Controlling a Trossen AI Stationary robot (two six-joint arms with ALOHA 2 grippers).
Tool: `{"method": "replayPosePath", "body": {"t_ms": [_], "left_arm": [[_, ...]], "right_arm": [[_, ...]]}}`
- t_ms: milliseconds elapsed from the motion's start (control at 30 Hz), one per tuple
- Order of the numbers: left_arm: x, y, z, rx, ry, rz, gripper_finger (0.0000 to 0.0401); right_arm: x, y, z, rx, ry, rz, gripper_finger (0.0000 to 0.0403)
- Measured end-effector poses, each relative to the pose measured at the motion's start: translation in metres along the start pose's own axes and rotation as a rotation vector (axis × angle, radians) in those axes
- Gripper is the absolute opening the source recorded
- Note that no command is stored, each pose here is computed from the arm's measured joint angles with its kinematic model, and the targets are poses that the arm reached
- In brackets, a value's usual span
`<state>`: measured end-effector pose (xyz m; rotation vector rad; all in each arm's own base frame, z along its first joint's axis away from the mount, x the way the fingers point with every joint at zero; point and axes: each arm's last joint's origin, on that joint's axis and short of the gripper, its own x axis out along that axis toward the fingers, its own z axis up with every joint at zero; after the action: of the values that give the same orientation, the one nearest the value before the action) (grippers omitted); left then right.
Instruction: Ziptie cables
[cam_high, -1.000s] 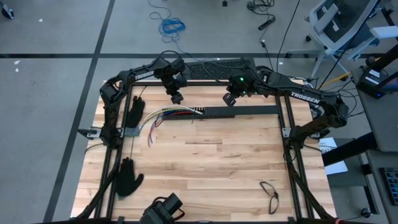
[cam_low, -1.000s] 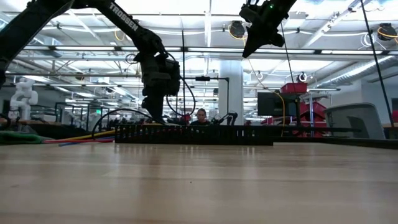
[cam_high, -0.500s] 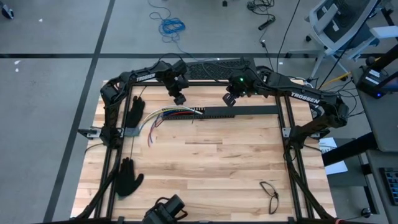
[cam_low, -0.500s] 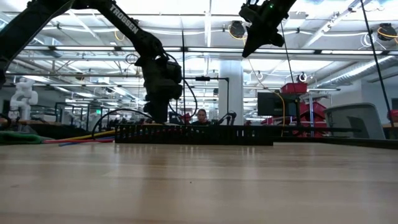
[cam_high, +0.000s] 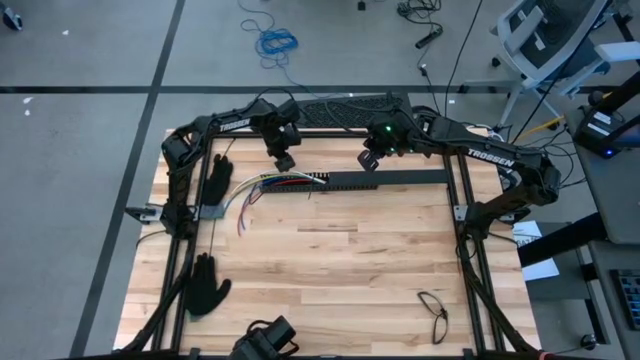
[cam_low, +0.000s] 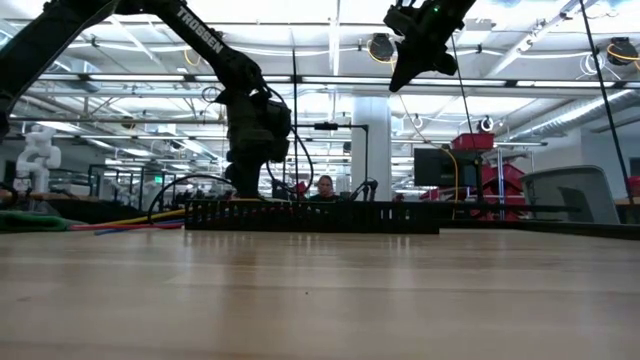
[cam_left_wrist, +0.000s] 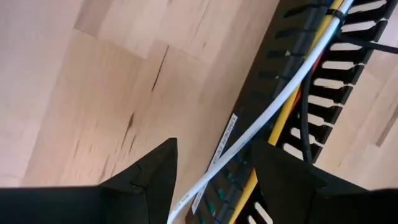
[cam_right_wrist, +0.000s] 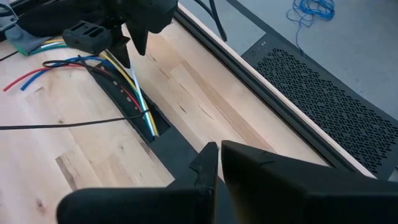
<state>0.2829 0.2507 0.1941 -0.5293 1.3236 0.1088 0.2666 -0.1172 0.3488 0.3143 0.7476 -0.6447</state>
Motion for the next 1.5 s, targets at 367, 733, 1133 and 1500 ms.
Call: {"method": "replayPosePath", "body": {"t_ms": [367, 733, 1133, 1500], "left_arm": [[0.019, 0.002, 0.0, -0.011, 0.072, -0.014, 0.0206], [0.02, 0.003, -0.002, -0.036, 0.125, 0.078, 0.0181], [0.013, -0.01, -0.008, -0.082, 0.201, 0.1, 0.0066], [0.012, -0.012, -0.01, -0.078, 0.229, 0.124, 0.0004]], "right_arm": [[0.0, 0.0, 0.0, 0.0, 0.0, -0.001, 0.0018], [0.0, 0.0, 0.001, 0.001, -0.004, -0.001, 0.0018], [0.0, 0.0, 0.001, 0.003, -0.006, 0.0, 0.0018], [0.0, 0.0, 0.0, 0.001, -0.001, -0.001, 0.0018]]}}
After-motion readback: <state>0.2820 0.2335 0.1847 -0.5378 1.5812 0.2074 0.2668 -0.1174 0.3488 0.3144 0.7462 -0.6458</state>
